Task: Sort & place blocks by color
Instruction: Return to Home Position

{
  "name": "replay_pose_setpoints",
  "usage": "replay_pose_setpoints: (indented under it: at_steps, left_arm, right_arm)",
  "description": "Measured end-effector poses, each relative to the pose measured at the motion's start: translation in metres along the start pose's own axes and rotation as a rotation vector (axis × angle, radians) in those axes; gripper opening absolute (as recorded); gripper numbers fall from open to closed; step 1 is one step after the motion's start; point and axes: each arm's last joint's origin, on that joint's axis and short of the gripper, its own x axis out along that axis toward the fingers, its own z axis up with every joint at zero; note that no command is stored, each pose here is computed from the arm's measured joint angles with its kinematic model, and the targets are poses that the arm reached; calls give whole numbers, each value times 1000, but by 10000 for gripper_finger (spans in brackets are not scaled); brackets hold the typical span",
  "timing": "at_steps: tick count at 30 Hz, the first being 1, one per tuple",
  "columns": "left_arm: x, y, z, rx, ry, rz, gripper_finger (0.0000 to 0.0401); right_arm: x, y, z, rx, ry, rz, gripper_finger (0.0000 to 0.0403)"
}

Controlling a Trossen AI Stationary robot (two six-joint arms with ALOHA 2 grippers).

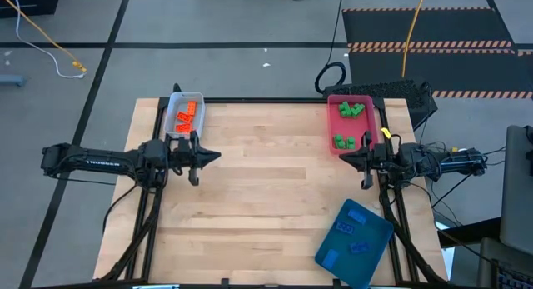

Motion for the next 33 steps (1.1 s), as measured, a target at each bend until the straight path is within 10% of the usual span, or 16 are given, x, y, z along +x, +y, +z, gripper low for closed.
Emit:
replay_pose_setpoints:
  at_steps: [33]
  left_arm:
    - [0, -1, 2, 27, -17, -34, 8]
  right_arm:
    - [0, 0, 0, -14, -2, 0, 0]
